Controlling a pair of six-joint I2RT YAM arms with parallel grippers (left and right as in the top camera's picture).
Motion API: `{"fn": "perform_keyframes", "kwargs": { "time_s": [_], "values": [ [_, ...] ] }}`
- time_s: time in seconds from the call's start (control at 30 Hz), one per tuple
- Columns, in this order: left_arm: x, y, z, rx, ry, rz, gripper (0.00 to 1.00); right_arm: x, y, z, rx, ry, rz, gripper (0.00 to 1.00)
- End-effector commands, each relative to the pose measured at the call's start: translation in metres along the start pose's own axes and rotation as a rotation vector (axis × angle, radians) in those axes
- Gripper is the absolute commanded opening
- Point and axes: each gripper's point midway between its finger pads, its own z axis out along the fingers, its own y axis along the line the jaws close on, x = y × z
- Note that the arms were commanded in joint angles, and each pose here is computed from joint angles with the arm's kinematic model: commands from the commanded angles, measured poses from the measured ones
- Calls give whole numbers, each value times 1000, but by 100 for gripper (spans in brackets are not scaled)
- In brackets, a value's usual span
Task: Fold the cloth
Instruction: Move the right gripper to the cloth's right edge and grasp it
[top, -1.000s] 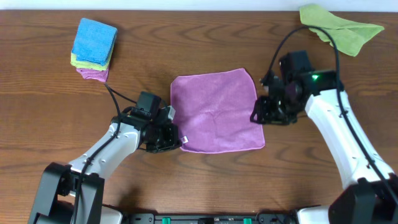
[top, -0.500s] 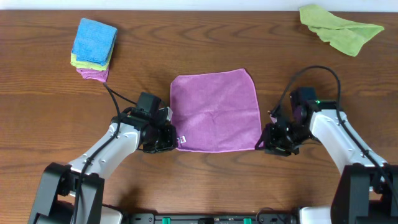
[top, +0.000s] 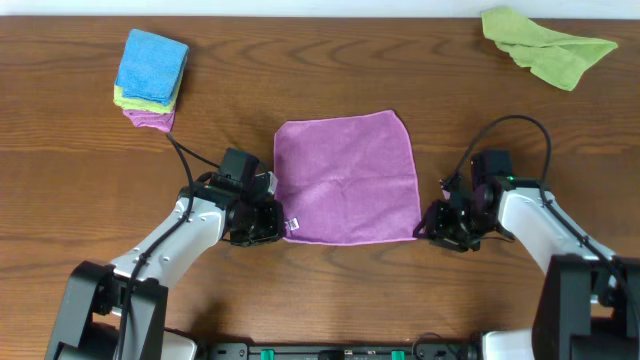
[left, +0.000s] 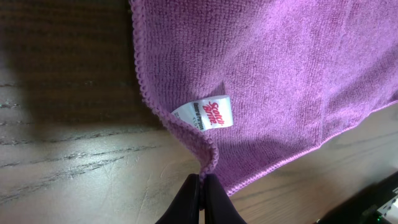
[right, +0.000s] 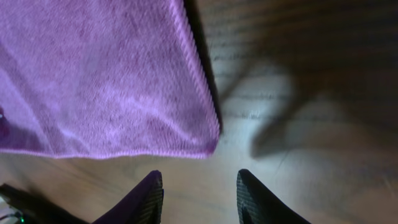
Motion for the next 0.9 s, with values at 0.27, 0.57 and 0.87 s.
{"fn": "perform_keyframes", "kwargs": {
  "time_s": [0.27,0.57,0.87],
  "values": [
    [-6,-2,-4,-12,-25,34,6,-2,-16,28,18,62,86,29],
    [-6,-2,-4,-12,-25,34,5,-7,-24,31,60,48,96,17],
    [-8,-4,-5,-10,-28,36,6,-6,-25,30,66,50,105,2]
  ]
}}
